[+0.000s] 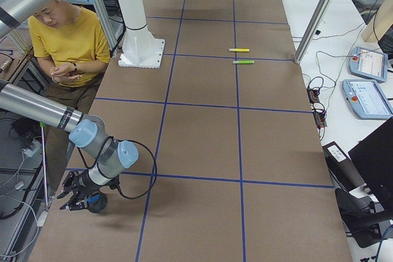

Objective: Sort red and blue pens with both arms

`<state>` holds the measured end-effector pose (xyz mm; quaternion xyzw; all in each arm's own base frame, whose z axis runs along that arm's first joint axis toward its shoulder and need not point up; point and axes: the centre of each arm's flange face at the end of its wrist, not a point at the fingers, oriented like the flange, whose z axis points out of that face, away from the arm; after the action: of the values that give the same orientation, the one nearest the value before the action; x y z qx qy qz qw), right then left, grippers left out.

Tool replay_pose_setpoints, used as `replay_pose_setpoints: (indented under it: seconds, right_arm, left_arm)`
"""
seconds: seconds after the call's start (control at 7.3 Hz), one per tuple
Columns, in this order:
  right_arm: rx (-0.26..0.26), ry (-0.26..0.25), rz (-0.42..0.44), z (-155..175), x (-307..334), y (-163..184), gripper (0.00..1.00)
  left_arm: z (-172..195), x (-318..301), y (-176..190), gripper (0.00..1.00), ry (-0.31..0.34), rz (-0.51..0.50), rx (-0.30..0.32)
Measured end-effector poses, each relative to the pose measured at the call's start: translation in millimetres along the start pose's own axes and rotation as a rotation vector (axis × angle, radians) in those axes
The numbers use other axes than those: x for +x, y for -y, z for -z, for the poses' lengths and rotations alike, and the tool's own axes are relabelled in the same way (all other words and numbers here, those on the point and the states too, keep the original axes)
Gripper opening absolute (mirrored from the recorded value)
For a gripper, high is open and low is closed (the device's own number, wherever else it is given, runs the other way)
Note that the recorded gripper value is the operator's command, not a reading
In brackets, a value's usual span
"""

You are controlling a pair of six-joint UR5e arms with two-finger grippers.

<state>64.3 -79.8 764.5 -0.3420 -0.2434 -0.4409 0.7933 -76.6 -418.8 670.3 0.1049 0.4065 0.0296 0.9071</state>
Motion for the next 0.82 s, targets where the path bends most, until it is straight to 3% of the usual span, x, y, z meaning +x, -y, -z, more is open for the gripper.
replay_pose_setpoints:
  seconds: [0.82]
  right_arm:
    - [0.026, -0.024, 0.017, 16.4, 4.9, 15.8, 0.98]
  left_arm:
    - [0.1, 0.2, -0.4, 1.0, -0.001, 0.0, 0.0]
